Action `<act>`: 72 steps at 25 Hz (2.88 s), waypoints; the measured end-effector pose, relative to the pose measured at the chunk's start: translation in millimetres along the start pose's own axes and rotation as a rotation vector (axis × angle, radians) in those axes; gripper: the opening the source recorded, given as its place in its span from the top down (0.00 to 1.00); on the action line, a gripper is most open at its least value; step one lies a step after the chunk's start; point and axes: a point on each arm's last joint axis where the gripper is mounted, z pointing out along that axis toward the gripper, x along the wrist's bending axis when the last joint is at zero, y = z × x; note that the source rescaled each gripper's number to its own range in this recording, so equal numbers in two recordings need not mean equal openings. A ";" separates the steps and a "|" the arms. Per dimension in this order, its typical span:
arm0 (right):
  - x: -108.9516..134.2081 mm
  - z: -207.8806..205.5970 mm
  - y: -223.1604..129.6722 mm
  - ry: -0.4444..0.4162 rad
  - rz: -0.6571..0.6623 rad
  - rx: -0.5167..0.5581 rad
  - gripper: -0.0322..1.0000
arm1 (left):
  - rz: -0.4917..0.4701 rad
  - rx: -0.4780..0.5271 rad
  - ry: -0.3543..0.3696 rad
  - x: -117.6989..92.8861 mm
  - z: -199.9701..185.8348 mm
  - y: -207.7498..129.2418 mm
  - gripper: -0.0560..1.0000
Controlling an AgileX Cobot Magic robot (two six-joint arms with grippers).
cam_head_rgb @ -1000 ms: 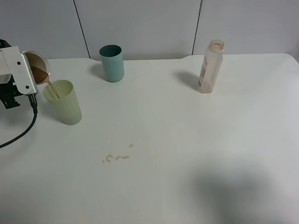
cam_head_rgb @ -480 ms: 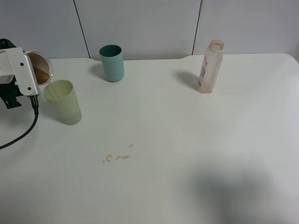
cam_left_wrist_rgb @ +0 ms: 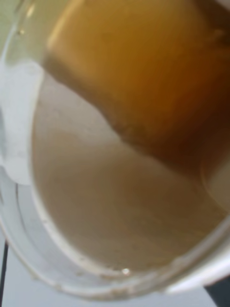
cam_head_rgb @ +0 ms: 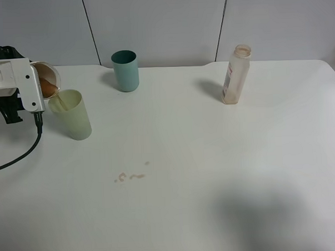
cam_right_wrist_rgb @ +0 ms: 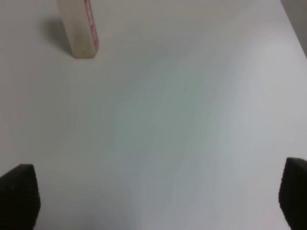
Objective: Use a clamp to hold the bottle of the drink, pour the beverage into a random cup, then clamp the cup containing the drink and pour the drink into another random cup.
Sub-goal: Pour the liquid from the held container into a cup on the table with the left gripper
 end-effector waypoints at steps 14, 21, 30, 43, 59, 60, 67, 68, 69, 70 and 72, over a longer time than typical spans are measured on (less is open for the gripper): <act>0.0 0.0 0.0 0.000 0.000 0.000 0.00 | 0.064 0.012 0.012 7.5 0.5 -0.5 0.92; 0.0 0.0 0.0 0.000 0.000 0.000 0.00 | 0.083 0.012 0.023 16.4 2.0 6.0 0.92; 0.0 0.0 0.0 0.000 0.000 0.000 0.00 | 0.116 0.040 0.000 16.0 2.1 4.2 0.92; 0.0 0.0 0.0 0.000 0.000 0.000 0.00 | 0.164 0.036 -0.004 16.1 2.6 7.3 0.92; 0.0 0.0 0.0 0.000 0.000 0.000 0.00 | 0.214 0.047 0.006 24.9 2.4 7.4 0.92; 0.0 0.0 0.0 0.000 0.000 0.000 0.00 | 0.215 0.048 0.006 24.8 2.4 7.3 0.92; 0.0 0.0 0.0 0.000 0.000 0.000 0.00 | 0.233 0.050 0.022 28.5 -2.8 8.5 0.92; 0.0 0.0 0.0 0.000 0.000 0.000 0.00 | 0.235 0.052 0.021 28.6 -3.1 8.3 0.92; 0.0 0.0 0.0 0.000 0.000 0.000 0.00 | 0.236 0.055 0.020 28.7 -3.6 8.1 0.92; 0.0 0.0 0.0 0.000 0.000 0.000 0.00 | 0.237 0.057 0.020 29.0 -4.1 8.1 0.92; 0.0 0.0 0.0 0.000 0.000 0.000 0.00 | 0.240 0.059 0.027 30.7 -6.4 9.0 0.92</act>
